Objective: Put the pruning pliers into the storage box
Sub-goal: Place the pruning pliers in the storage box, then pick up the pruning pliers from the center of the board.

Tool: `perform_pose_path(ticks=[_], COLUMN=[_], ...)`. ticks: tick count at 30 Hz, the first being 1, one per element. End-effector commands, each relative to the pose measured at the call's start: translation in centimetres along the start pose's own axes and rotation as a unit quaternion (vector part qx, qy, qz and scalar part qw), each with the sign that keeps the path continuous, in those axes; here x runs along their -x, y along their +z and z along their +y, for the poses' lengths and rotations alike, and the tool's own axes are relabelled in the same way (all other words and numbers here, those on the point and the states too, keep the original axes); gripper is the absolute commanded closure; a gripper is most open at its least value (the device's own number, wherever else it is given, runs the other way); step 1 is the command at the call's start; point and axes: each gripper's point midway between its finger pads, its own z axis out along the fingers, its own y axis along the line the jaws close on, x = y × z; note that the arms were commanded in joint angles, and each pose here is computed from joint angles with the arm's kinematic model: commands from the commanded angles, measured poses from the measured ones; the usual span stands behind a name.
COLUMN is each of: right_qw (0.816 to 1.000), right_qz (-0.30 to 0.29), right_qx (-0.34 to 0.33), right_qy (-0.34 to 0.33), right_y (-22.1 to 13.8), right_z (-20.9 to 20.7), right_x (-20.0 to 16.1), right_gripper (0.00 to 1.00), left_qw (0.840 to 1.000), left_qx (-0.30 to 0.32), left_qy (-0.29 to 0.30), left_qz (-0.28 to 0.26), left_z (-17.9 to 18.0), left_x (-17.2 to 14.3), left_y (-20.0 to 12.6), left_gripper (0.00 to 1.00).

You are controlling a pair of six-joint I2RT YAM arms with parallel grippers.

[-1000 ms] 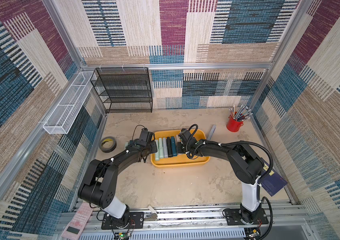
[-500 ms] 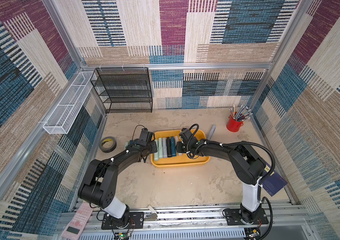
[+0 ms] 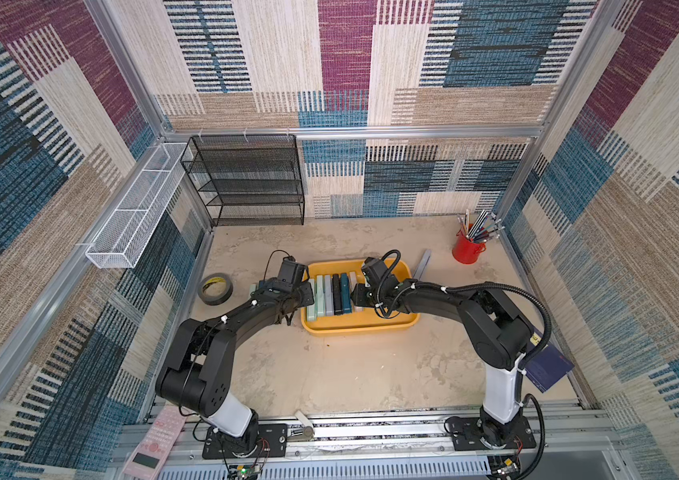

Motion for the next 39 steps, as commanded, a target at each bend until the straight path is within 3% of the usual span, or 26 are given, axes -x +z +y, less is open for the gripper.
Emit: perform_pose_path(ticks=[1,12,16,24,30,39], right_qw=[0.999,0.997,0.993,0.977,0.972,0.975], right_qz=[-0.015,-0.075,-0.109,-0.147,-0.136,-0.121], right_qx=[0.028,0.016,-0.034,-0.123,-0.152,-0.156], right_qy=[0.007,0.004,0.022,0.095,0.116,0.107], right_y=[-0.8,-6.1,-8.9,-13.2,-12.6,-9.5], right_z=[1.0,-1.9,-5.9,-14.8,-18.9,-20.1], right_x=[1.2,6.2,8.2,9.2,9.7,11.7], right_gripper=[0.61,0.57,0.55,0.43,0.37,0.36], left_qw=[1.0,1.0,1.0,1.0,1.0,1.0], left_qx=[0.003,0.004,0.003,0.003,0.001,0.01], left_qy=[0.0,0.0,0.001,0.004,0.006,0.01], left_qz=[0.017,0.018,0.018,0.02,0.02,0.017], left_z=[0.3,0.4,0.3,0.2,0.1,0.5], left_x=[-1.0,-1.0,-1.0,-1.0,-0.8,-0.8], left_y=[0.3,0.4,0.4,0.5,0.5,0.0], left_gripper=[0.91,0.91,0.91,0.91,0.91,0.91])
